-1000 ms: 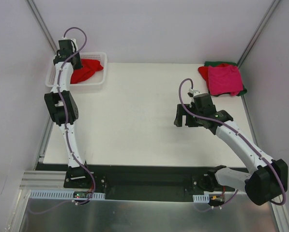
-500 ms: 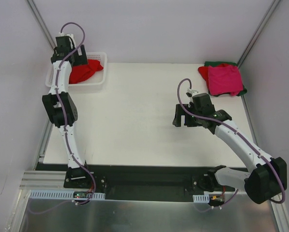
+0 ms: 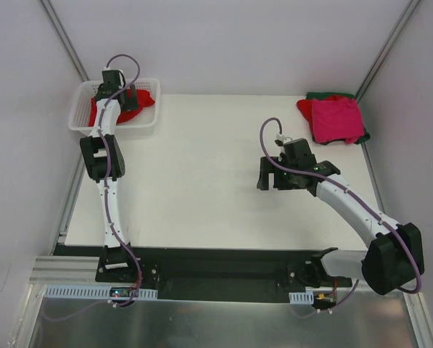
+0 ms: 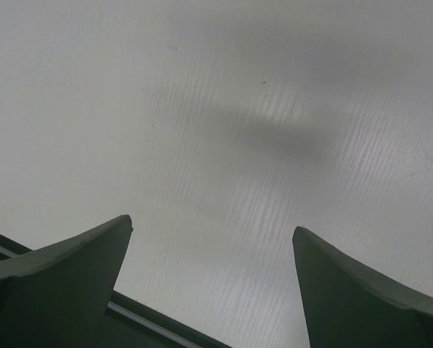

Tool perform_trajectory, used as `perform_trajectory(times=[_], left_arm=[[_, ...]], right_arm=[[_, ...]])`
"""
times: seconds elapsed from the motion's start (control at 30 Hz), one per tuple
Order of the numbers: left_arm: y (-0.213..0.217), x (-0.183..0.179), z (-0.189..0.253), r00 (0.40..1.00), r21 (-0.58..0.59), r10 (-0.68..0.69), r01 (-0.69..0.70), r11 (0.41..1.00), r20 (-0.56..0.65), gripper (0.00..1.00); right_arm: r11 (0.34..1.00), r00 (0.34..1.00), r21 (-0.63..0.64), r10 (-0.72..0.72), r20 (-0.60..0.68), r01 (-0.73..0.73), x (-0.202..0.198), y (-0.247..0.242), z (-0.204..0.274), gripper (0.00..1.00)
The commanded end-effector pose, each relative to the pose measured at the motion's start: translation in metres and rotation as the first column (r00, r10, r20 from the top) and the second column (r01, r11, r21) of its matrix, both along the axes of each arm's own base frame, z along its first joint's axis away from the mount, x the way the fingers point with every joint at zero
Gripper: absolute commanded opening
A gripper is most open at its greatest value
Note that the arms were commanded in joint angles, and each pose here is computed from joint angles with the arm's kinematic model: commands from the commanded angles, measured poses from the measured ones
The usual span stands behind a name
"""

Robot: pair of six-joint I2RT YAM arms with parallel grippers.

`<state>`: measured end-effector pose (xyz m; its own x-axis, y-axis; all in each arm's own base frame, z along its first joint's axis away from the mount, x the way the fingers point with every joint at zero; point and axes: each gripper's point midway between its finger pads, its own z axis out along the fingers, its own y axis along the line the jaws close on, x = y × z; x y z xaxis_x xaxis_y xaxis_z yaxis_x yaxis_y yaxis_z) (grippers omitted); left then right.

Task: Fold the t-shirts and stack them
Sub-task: Grab crumpled tshirt from bin with the left arm

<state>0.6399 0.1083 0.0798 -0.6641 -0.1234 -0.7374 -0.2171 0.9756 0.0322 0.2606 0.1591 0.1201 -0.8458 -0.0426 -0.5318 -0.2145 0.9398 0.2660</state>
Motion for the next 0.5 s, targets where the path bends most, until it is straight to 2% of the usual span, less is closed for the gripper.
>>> perform_trajectory(times=[0.0,0.2,0.37,0.4,0.43,0.47], left_arm=[[0.005,0.015,0.03,0.996,0.064,0.007,-0.013,0.998,0.086,0.91],[0.02,0.021,0.032,0.992,0.126,0.047,-0.062,0.99,0.119,0.86],[0.02,0.027,0.032,0.988,0.12,0.05,-0.068,0.99,0.147,0.78],[0.02,0.029,0.033,0.987,0.119,0.05,-0.069,0.99,0.155,0.66],[0.021,0.03,0.032,0.986,0.116,0.053,-0.071,0.991,0.157,0.5],[0.019,0.031,0.03,0.986,0.113,0.052,-0.07,0.991,0.158,0.41]], right_arm=[[0.999,0.997,0.029,0.031,0.072,-0.033,0.014,0.01,0.022,0.96],[0.999,0.997,0.017,0.029,0.067,-0.031,0.015,0.008,0.02,0.96],[0.999,0.998,-0.005,0.036,0.056,-0.035,0.016,0.006,0.019,0.96],[0.999,0.998,-0.009,0.037,0.056,-0.036,0.016,0.006,0.019,0.96],[0.999,0.998,-0.01,0.035,0.059,-0.034,0.017,0.006,0.02,0.96],[0.999,0.998,-0.008,0.033,0.058,-0.032,0.018,0.006,0.02,0.96]])
